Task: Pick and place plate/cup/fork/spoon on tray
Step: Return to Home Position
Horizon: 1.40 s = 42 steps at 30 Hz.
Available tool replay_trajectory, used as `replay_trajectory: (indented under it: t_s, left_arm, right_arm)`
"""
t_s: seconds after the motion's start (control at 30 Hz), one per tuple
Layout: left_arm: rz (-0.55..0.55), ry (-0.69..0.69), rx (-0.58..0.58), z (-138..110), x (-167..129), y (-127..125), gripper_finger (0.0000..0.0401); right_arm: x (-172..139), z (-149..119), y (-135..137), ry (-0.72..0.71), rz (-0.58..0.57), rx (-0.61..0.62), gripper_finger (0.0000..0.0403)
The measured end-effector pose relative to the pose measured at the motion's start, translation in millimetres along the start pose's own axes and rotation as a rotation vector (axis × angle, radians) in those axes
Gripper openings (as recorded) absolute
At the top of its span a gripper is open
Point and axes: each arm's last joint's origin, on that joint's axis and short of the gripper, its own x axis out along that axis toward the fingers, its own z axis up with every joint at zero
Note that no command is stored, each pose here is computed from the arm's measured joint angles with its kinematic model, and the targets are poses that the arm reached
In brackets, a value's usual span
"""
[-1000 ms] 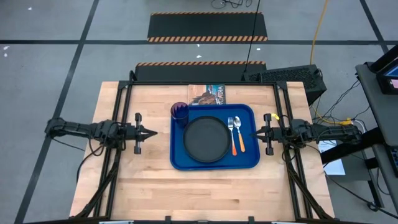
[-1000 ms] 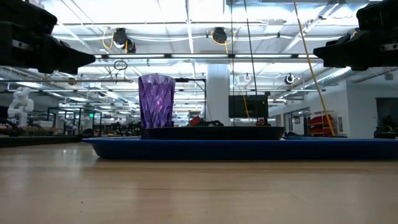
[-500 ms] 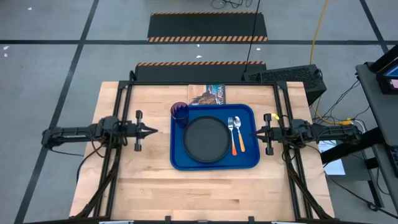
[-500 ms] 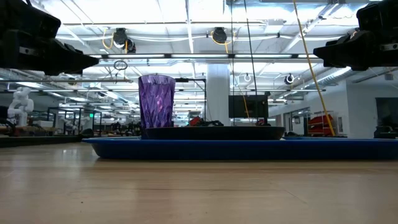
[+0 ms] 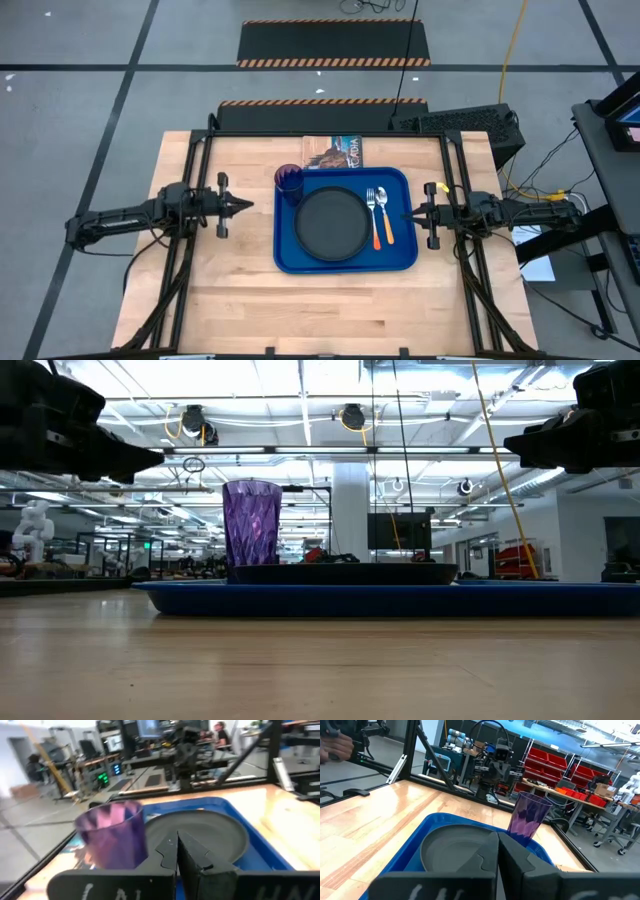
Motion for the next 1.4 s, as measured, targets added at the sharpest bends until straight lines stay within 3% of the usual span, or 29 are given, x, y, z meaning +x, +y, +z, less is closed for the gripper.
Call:
replay_trajectory:
  t_s: [0.17,0.5,0.87,1.4]
  left_arm:
    - [0.09,0.029,-0.067,-2.0,-0.1,2.4,0.0002]
    - [0.124,0.018,-0.084,0.1,0.5,-1.6,0.0001]
    - [0.123,0.019,-0.094,0.2,0.7,-2.6,0.003]
    - [0.123,0.019,-0.097,0.2,0.7,-2.6,0.0032]
  right_arm:
    - [0.0,0.0,0.0,0.0,0.0,0.0,0.0]
    - [0.0,0.0,0.0,0.0,0.0,0.0,0.0]
    - [0.0,0.1,0.0,0.0,0.0,0.0,0.0]
    - [0.0,0.1,0.0,0.0,0.001,0.0,0.0]
